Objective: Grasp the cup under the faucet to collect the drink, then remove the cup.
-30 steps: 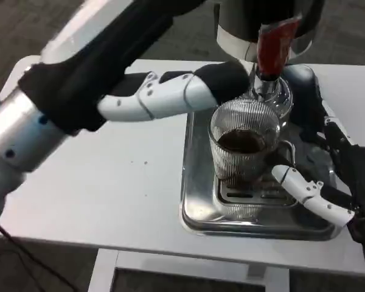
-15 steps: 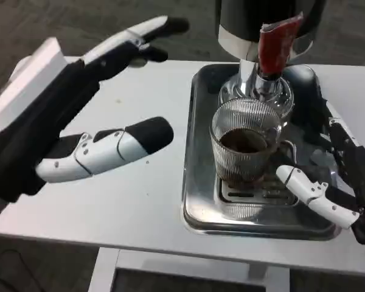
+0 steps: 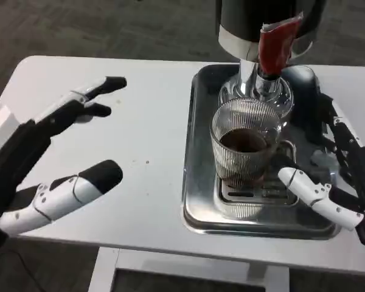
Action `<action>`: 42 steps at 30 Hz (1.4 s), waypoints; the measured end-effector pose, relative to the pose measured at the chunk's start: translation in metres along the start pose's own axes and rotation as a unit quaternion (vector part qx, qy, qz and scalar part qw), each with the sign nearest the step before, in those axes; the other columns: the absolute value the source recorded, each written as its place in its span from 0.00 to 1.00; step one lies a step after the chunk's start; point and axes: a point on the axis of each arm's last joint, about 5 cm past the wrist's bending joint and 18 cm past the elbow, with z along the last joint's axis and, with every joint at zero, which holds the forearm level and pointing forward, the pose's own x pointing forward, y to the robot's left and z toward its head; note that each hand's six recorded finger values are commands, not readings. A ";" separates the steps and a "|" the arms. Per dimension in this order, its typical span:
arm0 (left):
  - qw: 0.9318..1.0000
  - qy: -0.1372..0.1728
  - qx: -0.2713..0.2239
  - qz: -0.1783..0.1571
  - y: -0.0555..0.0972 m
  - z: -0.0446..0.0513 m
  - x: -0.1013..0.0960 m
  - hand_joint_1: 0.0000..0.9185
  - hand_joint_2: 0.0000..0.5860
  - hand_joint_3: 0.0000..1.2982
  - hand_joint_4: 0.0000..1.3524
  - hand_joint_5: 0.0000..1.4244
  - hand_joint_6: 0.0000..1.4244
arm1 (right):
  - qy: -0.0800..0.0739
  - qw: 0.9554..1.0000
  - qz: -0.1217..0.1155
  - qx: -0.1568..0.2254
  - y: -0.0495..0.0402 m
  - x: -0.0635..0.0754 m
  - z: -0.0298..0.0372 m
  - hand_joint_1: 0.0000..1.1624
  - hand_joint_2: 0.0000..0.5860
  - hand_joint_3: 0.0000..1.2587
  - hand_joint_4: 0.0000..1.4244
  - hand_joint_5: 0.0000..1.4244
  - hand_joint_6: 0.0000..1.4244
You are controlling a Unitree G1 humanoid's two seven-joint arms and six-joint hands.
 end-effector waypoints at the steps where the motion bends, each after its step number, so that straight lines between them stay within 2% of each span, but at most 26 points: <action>1: 1.000 0.009 0.003 -0.004 -0.001 -0.0022 -0.001 0.00 0.15 0.12 0.08 0.16 0.16 | -0.001 1.000 0.000 0.000 0.0000 0.000 0.0000 0.47 0.42 0.02 0.02 0.11 0.19; 7: 0.999 0.043 -0.001 -0.023 -0.010 -0.0139 -0.004 0.00 0.15 0.12 0.07 0.14 0.15 | -0.001 1.000 0.001 0.005 0.0000 -0.001 -0.0007 0.47 0.42 0.01 0.02 0.07 0.14; 12: 0.998 0.048 -0.006 -0.033 -0.013 -0.0153 -0.006 0.00 0.15 0.11 0.06 0.14 0.15 | -0.006 1.000 0.006 0.009 0.0011 -0.002 -0.0013 0.46 0.41 0.01 0.02 0.05 0.11; 16: 0.998 0.056 -0.010 -0.039 -0.016 -0.0166 -0.009 0.00 0.15 0.11 0.06 0.14 0.15 | -0.017 1.000 0.009 0.010 0.0047 -0.002 -0.0022 0.46 0.41 0.02 0.02 0.05 0.08; 24: 0.997 0.066 -0.012 -0.046 -0.017 -0.0172 -0.013 0.00 0.15 0.11 0.06 0.14 0.15 | -0.022 1.000 0.012 0.014 0.0125 0.002 -0.0072 0.46 0.39 0.01 0.02 0.04 0.07; 28: 0.996 0.069 -0.013 -0.050 -0.018 -0.0164 -0.016 0.00 0.15 0.12 0.07 0.14 0.14 | -0.028 0.999 0.020 0.022 0.0191 0.007 -0.0091 0.47 0.38 0.00 0.01 0.04 0.07; 31: 0.996 0.070 -0.012 -0.054 -0.019 -0.0148 -0.017 0.00 0.15 0.12 0.07 0.14 0.14 | -0.032 0.999 0.021 0.032 0.0244 0.011 -0.0095 0.47 0.38 0.00 0.00 0.03 0.07; 42: 0.996 0.067 -0.005 -0.060 -0.017 -0.0123 -0.017 0.00 0.15 0.12 0.07 0.14 0.14 | -0.036 0.998 0.024 0.048 0.0349 0.022 -0.0083 0.48 0.36 0.00 0.00 0.00 0.06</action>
